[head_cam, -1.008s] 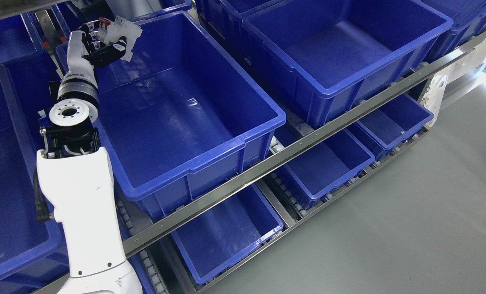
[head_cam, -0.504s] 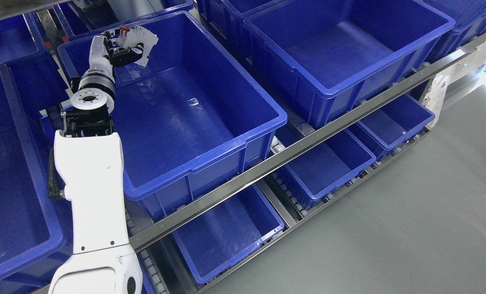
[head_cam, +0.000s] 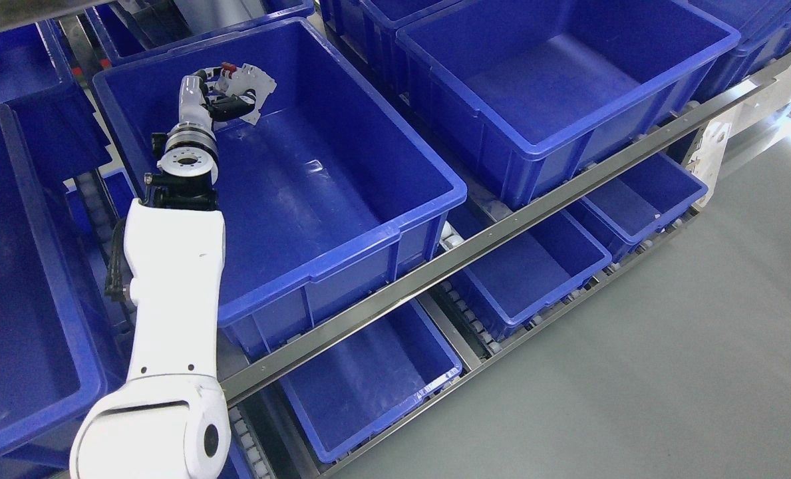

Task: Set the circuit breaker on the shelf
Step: 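Move the left hand over the upper blue bin and lower the breaker, then open the left hand to release the breaker into the bin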

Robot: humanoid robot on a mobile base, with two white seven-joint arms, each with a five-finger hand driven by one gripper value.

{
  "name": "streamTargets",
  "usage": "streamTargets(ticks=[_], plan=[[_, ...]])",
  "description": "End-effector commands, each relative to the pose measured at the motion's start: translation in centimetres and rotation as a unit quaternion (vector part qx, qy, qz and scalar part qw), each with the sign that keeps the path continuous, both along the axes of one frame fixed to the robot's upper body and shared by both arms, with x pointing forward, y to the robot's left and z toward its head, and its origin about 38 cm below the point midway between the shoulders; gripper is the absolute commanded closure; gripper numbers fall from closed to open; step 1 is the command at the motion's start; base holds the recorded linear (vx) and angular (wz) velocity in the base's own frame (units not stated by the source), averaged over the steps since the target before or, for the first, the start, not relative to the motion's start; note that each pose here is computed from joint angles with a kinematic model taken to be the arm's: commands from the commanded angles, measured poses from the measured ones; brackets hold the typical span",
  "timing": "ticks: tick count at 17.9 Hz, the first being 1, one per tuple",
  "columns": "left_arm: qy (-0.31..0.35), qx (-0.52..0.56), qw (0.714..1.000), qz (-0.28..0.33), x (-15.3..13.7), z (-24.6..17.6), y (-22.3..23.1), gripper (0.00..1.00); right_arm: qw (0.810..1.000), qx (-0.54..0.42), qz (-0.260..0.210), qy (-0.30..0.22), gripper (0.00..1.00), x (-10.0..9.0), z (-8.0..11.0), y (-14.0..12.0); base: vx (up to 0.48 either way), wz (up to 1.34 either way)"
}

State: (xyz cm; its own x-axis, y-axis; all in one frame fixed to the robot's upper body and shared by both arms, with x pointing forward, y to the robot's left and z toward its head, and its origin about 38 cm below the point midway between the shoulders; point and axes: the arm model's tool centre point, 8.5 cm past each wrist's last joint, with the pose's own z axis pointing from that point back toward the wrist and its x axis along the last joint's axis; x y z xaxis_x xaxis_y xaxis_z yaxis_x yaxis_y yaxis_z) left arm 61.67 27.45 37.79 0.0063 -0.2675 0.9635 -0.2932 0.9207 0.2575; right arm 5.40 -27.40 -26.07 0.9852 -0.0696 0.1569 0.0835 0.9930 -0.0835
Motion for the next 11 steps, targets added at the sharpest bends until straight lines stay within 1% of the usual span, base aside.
streamTargets(ticks=[1,3,5,11], plan=[[0.108,0.012,0.994,-0.001,1.75,-5.56,-0.30,0.72,1.000,-0.007,-0.003,0.028,0.00,-1.41,-0.01,-1.10,0.000,0.00],[0.114,0.016,0.993,-0.003,1.83,-5.67,-0.47,0.65,1.000,-0.007,-0.002,0.028,0.00,-1.41,-0.01,-1.10,0.000,0.00],[0.117,0.017,0.993,-0.003,1.84,-5.94,-0.50,0.55,1.000,-0.007,-0.003,0.028,0.00,-1.41,-0.01,-1.10,0.000,0.00],[0.117,0.015,0.993,-0.003,1.83,-5.95,-0.47,0.42,1.000,-0.007,-0.003,0.027,0.00,-1.36,-0.01,-1.10,0.000,0.00]])
